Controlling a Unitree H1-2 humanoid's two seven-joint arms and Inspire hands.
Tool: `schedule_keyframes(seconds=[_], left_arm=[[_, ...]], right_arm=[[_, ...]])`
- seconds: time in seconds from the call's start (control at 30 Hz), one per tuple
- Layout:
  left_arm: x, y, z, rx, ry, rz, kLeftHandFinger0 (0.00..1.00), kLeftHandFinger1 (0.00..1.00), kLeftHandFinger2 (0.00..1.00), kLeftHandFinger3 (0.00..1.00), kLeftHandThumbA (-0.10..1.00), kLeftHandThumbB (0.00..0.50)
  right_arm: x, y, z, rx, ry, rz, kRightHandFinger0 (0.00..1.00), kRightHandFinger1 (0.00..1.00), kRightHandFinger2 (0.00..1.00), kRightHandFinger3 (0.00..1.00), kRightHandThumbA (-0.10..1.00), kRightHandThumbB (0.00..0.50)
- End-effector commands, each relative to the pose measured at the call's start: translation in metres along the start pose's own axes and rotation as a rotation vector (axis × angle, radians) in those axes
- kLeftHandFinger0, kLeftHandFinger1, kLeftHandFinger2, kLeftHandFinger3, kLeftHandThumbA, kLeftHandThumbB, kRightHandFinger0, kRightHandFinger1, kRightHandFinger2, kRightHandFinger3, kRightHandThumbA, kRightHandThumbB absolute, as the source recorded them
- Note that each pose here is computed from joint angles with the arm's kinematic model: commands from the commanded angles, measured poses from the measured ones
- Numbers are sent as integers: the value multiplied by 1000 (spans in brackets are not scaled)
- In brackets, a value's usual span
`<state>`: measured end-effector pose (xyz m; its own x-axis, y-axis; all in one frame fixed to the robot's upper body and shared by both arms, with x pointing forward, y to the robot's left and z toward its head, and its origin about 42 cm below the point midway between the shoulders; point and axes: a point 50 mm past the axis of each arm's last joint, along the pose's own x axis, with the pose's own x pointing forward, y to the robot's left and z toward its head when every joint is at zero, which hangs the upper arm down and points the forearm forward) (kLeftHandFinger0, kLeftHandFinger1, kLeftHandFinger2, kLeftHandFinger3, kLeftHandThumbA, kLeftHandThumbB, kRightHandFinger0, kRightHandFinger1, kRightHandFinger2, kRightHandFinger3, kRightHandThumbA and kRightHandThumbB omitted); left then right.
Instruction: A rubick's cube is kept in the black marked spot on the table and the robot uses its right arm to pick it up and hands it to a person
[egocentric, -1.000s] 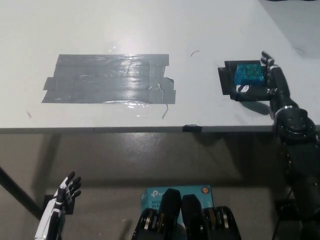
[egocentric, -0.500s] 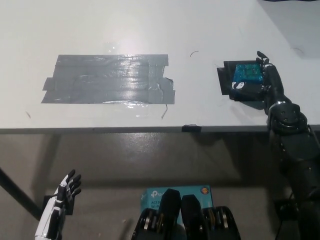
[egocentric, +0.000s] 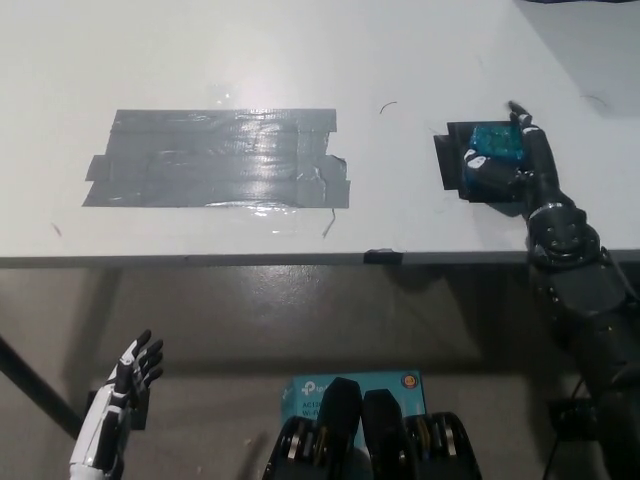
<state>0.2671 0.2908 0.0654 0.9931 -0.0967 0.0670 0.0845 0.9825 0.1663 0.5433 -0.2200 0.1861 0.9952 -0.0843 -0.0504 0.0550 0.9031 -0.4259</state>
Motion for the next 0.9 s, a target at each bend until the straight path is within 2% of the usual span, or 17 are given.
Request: schedule_keyframes(seconds=[0.0, 0.07, 0.2, 0.3, 0.33, 0.4, 0.47, 0.57, 0.67, 0.7, 0.77, 0.87], left_arm=[[10, 7, 13, 34, -56, -15, 1000, 1000, 1000, 1000, 1000, 273], [10, 8, 13, 32, -57, -15, 1000, 1000, 1000, 1000, 1000, 285], [14, 10, 14, 37, -59, -16, 1000, 1000, 1000, 1000, 1000, 285], [15, 11, 14, 40, -58, -16, 1000, 1000, 1000, 1000, 1000, 281], [15, 11, 15, 41, -61, -19, 1000, 1000, 1000, 1000, 1000, 269], [16, 12, 15, 41, -63, -21, 1000, 1000, 1000, 1000, 1000, 264], [17, 12, 15, 43, -67, -21, 1000, 1000, 1000, 1000, 1000, 270], [20, 13, 18, 46, -67, -25, 1000, 1000, 1000, 1000, 1000, 269], [22, 13, 20, 46, -66, -25, 1000, 1000, 1000, 1000, 1000, 275], [22, 13, 20, 48, -67, -25, 1000, 1000, 1000, 1000, 1000, 276], [22, 13, 20, 48, -70, -26, 1000, 1000, 1000, 1000, 1000, 268], [26, 14, 22, 49, -76, -22, 1000, 1000, 1000, 1000, 1000, 268]], right_arm=[[-2, 6, -5, -291, -30, 15, 62, 519, 885, 740, -100, 274], [-3, 9, -4, -305, -32, 35, 131, 643, 991, 866, -100, 256], [-3, 9, -2, -335, -55, 27, 151, 690, 1000, 963, -100, 221], [-3, 8, -2, -335, -65, 15, 175, 687, 1000, 939, -100, 224], [-3, 7, -2, -328, -70, 9, 221, 680, 1000, 914, -100, 226], [-4, 7, -2, -321, -75, -3, 219, 643, 967, 886, -100, 216], [-3, 4, -1, -316, -79, -14, 192, 614, 956, 874, -100, 224], [-2, -1, 5, -297, -108, -45, 70, 550, 940, 874, -100, 203], [1, -6, 18, -268, -144, -80, 74, 626, 1000, 934, -100, 179], [1, -9, 23, -257, -174, -99, 62, 614, 1000, 935, -100, 177], [1, -14, 35, -236, -226, -129, 5, 536, 909, 939, -100, 175], [1, -23, 60, -182, -326, -165, 17, 544, 917, 997, -100, 163]])
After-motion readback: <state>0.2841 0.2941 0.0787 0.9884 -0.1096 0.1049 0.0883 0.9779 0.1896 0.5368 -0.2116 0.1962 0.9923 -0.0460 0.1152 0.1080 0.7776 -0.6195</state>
